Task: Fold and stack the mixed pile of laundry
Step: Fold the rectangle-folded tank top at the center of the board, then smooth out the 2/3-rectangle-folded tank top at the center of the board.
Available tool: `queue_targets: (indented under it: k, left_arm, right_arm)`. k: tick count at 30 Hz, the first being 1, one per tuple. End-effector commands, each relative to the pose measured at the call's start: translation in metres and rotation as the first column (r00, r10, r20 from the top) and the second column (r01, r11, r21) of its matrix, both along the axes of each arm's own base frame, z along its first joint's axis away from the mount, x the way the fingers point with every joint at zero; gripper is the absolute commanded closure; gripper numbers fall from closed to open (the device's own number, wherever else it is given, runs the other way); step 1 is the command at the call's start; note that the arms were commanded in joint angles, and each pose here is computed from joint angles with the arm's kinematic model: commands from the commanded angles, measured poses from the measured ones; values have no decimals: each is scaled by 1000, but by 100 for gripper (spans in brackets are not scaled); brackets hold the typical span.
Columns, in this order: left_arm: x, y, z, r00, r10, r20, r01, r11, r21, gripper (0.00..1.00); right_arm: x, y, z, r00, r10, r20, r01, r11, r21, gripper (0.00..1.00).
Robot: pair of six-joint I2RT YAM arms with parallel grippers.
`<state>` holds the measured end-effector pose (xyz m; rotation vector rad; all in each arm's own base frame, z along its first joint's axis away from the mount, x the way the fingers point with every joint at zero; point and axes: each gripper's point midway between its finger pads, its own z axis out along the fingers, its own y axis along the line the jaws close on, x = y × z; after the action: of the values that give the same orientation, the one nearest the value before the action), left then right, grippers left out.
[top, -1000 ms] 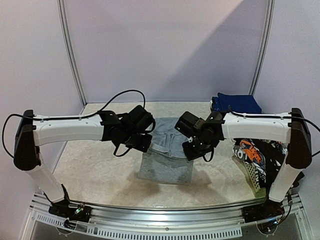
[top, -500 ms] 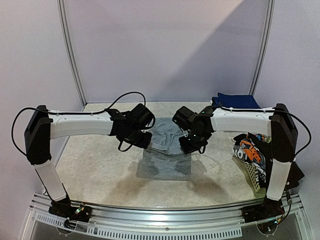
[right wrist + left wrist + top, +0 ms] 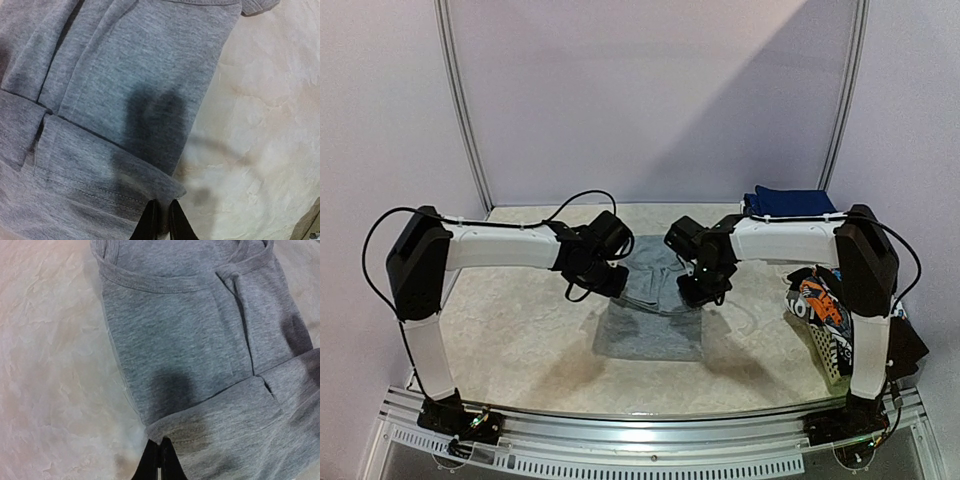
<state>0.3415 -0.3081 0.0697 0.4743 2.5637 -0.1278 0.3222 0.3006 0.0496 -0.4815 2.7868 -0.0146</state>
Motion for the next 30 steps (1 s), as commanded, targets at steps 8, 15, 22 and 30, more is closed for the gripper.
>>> queue_targets:
  k: [8,15,22,30]
  left_arm:
    - [39,1,-11,997,81,5,-81,995,-53,83]
    - [42,13,27,991,98,96,-91,993,-78,56]
    - [-5,5,34,990,-49,131,63,993,-98,58]
    - [-45,-19,24,976,-183,121,197,975,-107,67]
  right_arm:
    - [55,3,0,997,-79,-3,79,991,105,70]
    - [58,7,44,997,-66,49,54,977,209,56]
    - [-1,21,59,997,43,70,-62,953,298,54]
    - [-53,51,34,990,141,25,-141,933,330,57]
